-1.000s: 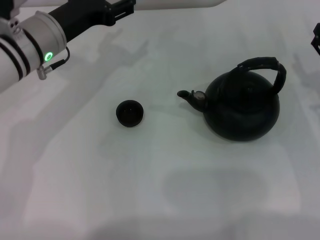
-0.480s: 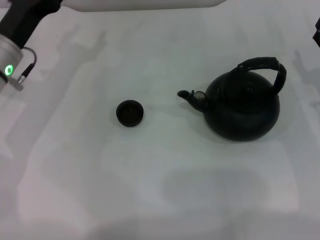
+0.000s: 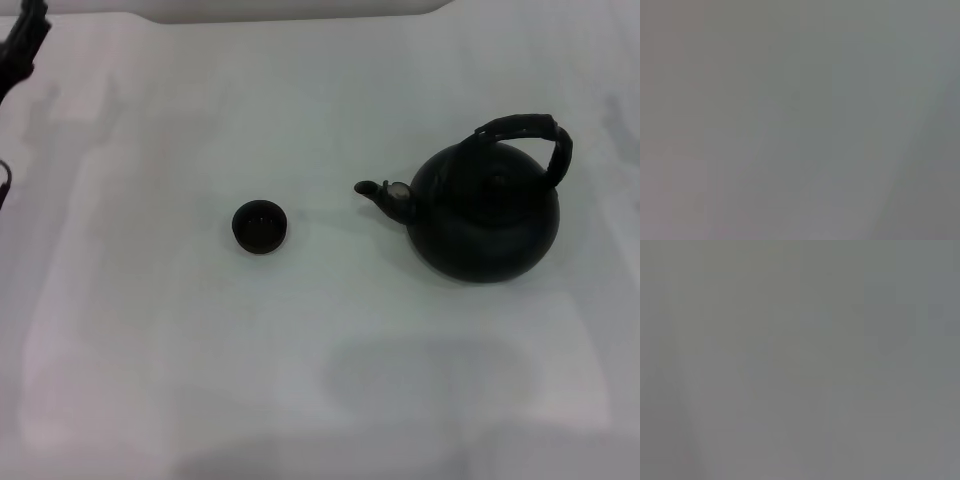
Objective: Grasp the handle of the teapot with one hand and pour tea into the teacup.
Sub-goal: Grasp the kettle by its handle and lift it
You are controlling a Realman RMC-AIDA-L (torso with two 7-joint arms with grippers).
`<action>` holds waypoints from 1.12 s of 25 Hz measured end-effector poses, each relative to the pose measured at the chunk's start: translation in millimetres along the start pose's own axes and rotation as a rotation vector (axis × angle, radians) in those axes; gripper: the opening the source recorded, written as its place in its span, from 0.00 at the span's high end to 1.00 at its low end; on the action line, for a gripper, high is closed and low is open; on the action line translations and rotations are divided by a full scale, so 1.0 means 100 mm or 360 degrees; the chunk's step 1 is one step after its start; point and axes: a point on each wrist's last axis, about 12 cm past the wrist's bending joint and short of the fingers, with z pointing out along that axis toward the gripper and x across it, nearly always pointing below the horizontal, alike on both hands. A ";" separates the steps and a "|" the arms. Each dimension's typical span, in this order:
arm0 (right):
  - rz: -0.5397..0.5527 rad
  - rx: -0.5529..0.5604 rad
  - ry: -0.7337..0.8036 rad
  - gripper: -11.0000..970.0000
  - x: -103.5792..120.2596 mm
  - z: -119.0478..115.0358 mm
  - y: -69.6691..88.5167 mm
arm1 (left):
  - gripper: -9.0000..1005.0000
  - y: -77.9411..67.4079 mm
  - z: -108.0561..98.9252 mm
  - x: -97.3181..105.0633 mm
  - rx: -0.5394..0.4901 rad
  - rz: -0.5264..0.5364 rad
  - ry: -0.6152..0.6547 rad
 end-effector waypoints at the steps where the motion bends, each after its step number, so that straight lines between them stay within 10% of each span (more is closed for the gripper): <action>1: 0.0035 -0.0019 -0.0017 0.10 -0.02 -0.02 -0.01 | 0.14 0.02 -0.02 0.02 -0.0011 -0.0001 0.0011; 16: 0.0361 -0.0644 0.0177 0.10 -0.10 -0.73 -0.01 | 0.14 0.08 -0.12 0.05 -0.0052 -0.0056 0.0028; 28: 0.0315 -0.0741 0.0458 0.10 0.09 -0.85 0.05 | 0.14 0.07 -0.11 0.05 -0.0042 -0.0082 0.0028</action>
